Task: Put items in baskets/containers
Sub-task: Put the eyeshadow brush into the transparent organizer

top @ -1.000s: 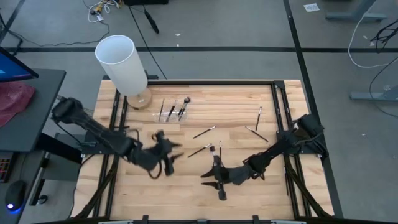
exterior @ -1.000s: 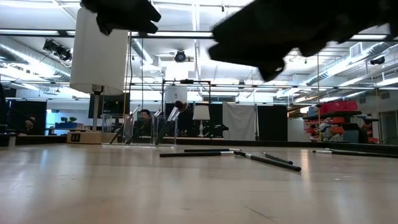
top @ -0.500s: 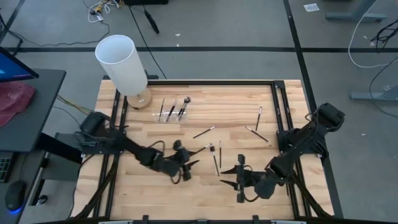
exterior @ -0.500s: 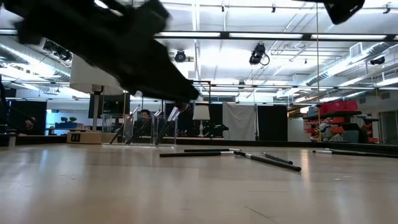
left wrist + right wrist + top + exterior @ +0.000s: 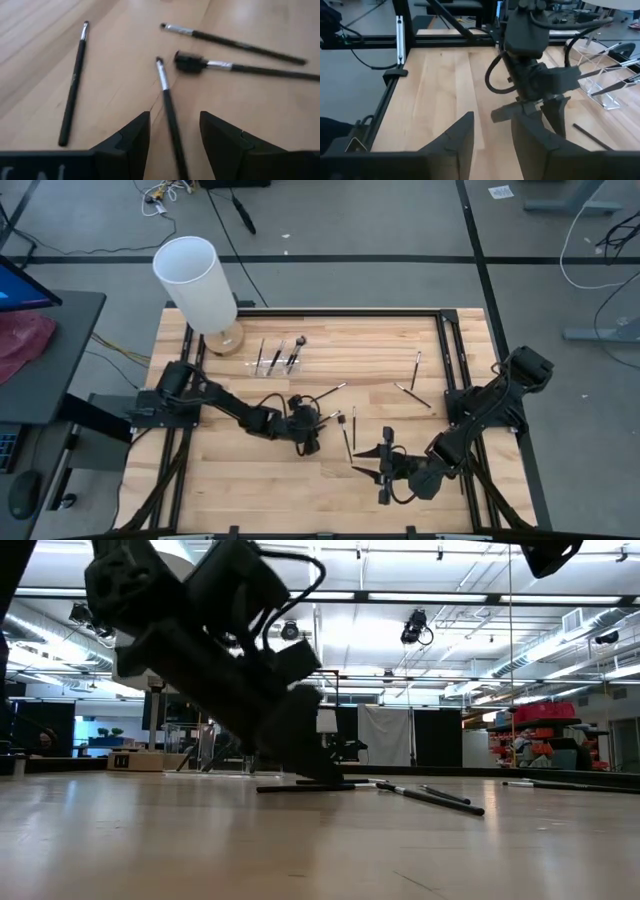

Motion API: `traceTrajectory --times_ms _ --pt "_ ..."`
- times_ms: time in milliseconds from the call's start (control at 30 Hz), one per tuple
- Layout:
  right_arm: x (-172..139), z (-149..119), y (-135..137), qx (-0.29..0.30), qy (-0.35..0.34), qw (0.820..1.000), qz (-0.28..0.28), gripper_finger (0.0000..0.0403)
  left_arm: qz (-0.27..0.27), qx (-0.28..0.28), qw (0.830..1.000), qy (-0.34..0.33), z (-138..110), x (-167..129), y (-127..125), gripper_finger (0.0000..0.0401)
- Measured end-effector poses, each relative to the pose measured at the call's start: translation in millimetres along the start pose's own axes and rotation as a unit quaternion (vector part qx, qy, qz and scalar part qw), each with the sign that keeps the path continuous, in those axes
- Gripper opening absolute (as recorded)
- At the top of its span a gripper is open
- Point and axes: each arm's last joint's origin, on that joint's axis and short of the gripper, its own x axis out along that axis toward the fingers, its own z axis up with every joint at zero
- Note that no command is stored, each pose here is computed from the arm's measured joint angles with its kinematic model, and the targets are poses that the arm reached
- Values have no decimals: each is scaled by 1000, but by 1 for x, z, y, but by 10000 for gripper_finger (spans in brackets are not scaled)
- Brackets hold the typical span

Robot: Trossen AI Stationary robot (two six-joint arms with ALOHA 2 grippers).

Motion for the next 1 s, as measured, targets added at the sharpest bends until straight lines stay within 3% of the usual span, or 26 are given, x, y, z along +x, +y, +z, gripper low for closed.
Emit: traceTrajectory --times_ms 333,533,700,867,1000 --pt "0 0 0 1 -2 1000 -1 135 33 1 998 -44 -22 12 -3 177" --pt "0 0 0 2 -3 1000 -1 135 33 -15 998 -50 -19 18 4 177" --pt "0 0 0 2 -3 1000 0 135 6 -47 998 -38 -12 28 19 177" --pt "0 0 0 3 -4 1000 0 135 -7 -35 999 -23 -10 33 27 176" --pt "0 0 0 5 -4 1000 0 135 -14 -27 1000 -4 -11 35 31 145"
